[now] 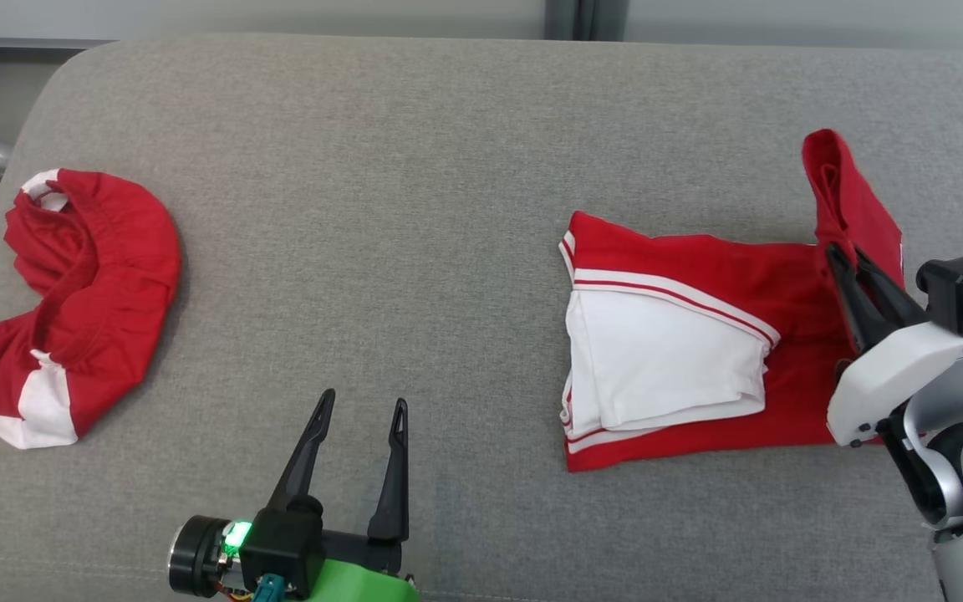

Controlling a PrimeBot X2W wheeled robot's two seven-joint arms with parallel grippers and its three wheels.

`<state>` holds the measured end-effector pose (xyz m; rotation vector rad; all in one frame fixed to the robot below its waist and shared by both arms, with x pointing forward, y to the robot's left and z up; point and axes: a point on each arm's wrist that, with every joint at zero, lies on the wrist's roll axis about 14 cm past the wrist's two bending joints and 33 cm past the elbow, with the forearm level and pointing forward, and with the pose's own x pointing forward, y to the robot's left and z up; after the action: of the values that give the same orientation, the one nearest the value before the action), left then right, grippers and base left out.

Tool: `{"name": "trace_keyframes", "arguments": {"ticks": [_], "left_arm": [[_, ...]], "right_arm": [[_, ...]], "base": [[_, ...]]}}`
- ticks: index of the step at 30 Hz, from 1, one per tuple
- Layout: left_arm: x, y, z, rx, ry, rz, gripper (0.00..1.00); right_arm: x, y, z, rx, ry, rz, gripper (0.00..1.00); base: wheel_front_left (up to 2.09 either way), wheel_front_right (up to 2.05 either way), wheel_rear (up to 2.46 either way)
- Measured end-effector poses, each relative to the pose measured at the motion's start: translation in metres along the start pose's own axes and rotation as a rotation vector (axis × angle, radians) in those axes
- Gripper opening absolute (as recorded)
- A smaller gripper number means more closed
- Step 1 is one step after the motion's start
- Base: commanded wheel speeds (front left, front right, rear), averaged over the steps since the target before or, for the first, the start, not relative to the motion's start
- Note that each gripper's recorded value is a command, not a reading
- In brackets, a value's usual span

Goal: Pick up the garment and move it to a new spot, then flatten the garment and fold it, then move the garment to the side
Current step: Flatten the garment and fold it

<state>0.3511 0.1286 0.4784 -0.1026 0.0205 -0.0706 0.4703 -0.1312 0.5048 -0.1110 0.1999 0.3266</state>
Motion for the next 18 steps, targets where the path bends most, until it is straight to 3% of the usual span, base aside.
{"name": "trace_keyframes", "arguments": {"ticks": [18], "left_arm": [[-0.020,0.026,0.003,0.004,0.001,0.114,1.00]], "right_arm": [[0.020,0.127,-0.013,0.110,0.038,0.294,0.00]], "base": [[0.00,0.00,0.00]]}}
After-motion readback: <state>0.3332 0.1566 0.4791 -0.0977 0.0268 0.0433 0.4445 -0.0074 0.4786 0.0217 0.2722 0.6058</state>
